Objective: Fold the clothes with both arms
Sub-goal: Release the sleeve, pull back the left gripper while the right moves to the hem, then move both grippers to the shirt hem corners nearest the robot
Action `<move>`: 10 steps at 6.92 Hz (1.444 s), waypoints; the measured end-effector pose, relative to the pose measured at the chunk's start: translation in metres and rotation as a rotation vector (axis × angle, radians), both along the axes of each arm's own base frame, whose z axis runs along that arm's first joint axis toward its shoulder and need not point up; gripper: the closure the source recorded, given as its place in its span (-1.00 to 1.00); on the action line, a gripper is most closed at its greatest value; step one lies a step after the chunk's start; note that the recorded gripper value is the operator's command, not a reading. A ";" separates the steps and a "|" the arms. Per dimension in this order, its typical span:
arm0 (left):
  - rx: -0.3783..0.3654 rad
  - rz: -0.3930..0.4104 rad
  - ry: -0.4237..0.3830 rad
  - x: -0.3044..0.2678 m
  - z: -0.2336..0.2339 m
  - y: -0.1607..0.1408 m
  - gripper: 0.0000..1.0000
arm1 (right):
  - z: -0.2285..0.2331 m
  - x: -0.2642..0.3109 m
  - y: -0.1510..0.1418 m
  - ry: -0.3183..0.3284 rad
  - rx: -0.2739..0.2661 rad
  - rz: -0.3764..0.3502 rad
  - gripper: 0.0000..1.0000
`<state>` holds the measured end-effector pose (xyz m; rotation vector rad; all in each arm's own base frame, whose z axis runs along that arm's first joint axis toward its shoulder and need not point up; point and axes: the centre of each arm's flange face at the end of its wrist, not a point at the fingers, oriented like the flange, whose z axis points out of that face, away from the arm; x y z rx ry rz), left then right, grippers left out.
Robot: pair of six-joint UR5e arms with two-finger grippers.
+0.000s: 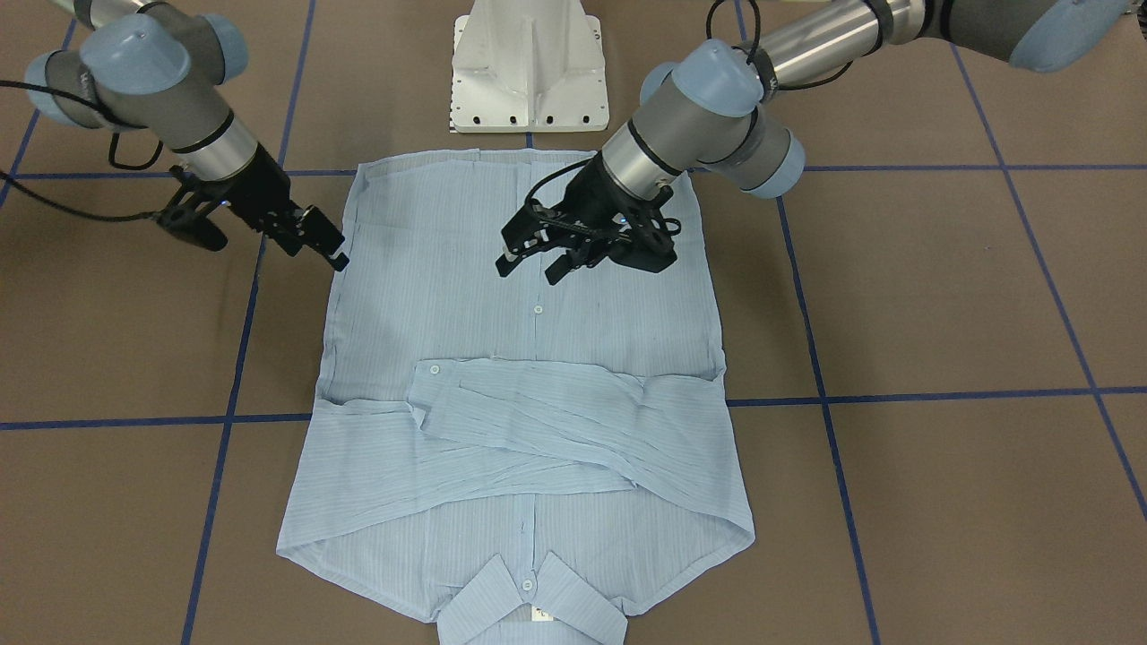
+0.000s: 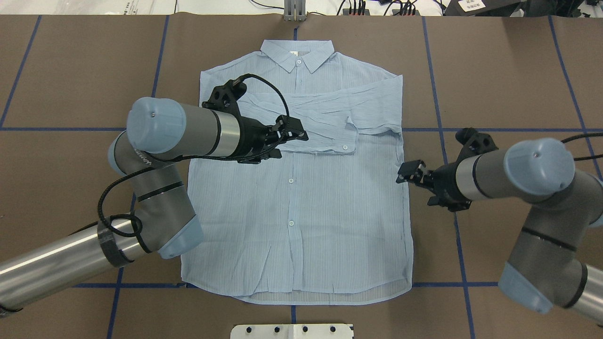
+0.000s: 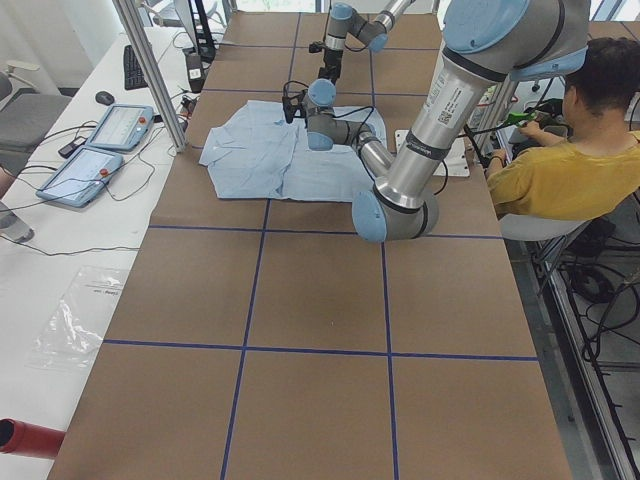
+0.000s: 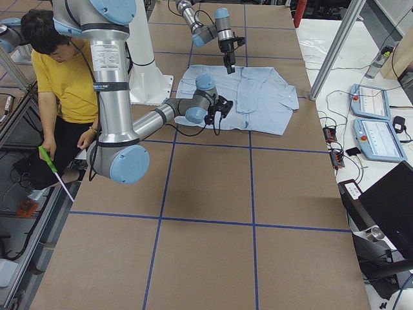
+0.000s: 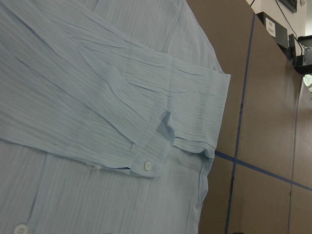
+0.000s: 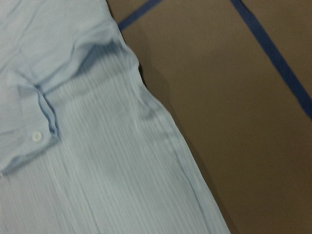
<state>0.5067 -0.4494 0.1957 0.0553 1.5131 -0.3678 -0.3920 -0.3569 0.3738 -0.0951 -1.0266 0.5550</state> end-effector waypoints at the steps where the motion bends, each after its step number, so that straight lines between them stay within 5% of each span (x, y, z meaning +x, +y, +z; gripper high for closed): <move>1: -0.010 -0.002 -0.010 -0.006 0.012 0.004 -0.70 | -0.016 -0.014 0.039 0.079 -0.010 -0.021 -0.99; 5: -0.015 0.013 -0.050 0.005 0.037 0.005 -0.70 | -0.016 -0.071 0.152 0.344 0.006 -0.060 -0.76; 7: 0.024 0.020 -0.051 0.007 0.037 0.007 -0.70 | -0.010 -0.091 0.172 0.404 0.015 -0.080 -0.14; 10: 0.039 0.022 -0.050 0.008 0.038 0.008 -0.71 | -0.012 -0.101 0.169 0.422 0.013 -0.072 -0.03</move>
